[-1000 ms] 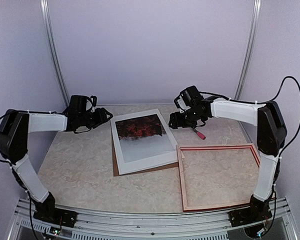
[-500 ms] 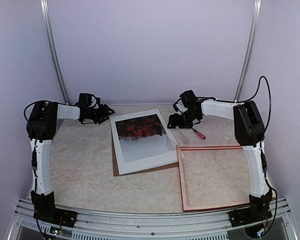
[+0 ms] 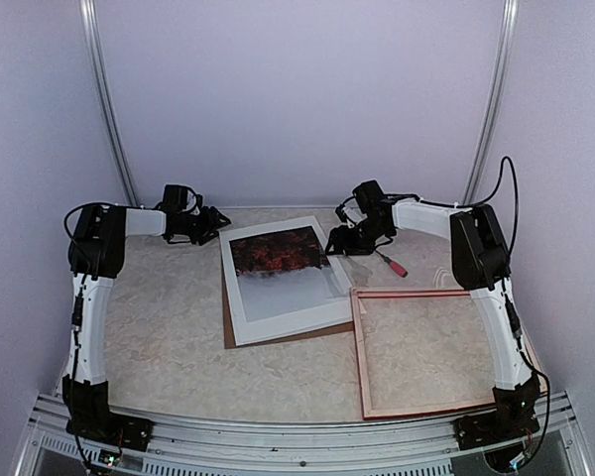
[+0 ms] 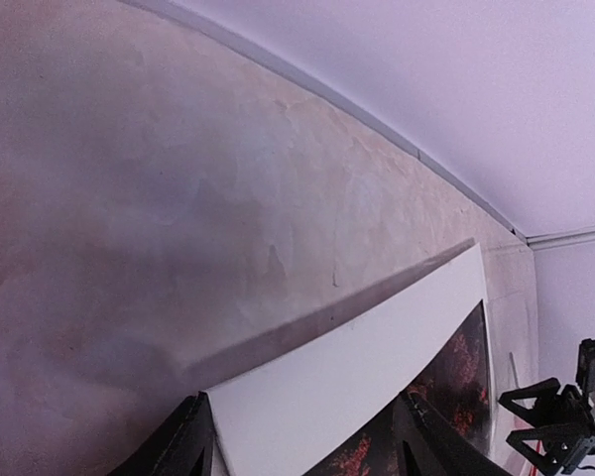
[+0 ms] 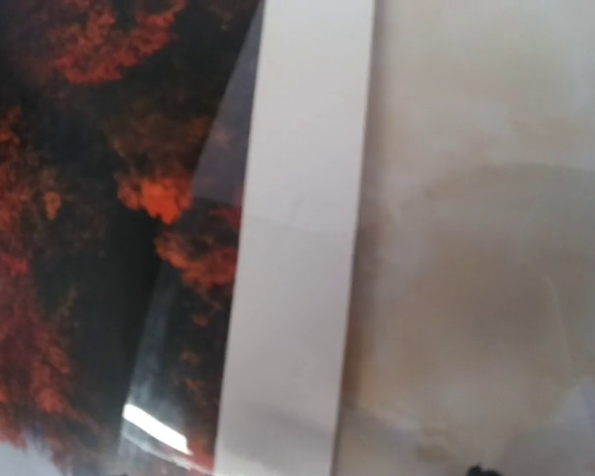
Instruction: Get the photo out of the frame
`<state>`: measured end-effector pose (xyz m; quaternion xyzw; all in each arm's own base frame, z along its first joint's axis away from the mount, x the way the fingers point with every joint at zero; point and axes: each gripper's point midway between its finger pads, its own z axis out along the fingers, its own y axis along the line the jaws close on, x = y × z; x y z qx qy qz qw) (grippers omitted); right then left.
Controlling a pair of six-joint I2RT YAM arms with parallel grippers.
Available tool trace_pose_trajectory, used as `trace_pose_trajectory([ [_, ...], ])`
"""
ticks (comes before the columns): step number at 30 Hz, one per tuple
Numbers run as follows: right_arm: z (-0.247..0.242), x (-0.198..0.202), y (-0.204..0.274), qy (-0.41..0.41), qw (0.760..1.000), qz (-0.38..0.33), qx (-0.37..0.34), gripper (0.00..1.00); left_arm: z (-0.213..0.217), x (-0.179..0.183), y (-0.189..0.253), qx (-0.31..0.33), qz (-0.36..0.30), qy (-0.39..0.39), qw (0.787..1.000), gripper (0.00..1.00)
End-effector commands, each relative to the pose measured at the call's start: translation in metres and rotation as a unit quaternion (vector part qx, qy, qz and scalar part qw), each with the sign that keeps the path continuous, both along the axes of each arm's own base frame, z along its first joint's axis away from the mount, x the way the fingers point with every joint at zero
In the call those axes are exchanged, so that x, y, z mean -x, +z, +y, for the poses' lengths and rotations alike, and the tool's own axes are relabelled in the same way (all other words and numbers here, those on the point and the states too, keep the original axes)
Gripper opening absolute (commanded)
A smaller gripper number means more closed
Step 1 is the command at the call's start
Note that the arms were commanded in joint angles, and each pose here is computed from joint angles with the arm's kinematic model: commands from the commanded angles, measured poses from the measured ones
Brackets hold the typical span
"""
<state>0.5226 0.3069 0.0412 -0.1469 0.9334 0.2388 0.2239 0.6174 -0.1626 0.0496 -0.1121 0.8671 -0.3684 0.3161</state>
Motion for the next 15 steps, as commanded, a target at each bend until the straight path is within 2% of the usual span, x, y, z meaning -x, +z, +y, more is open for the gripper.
trace_pose_trajectory([
  [1, -0.004, 0.011, -0.030, 0.011, 0.999, 0.044, 0.010, 0.72, 0.023, 0.005, -0.029, -0.062, 0.027, 0.043, 0.997, 0.63],
  [4, -0.004, 0.011, -0.033, 0.012, 0.999, 0.046, 0.013, 0.71, 0.022, 0.006, -0.019, -0.062, 0.022, 0.040, 0.997, 0.64],
  [7, -0.003, 0.010, -0.036, 0.014, 0.999, 0.049, 0.013, 0.70, 0.019, 0.008, -0.027, -0.084, 0.038, 0.034, 0.995, 0.64],
  [15, -0.001, 0.012, -0.041, 0.018, 0.998, 0.058, 0.011, 0.67, -0.017, 0.013, -0.029, -0.010, 0.039, -0.012, 0.999, 0.62],
])
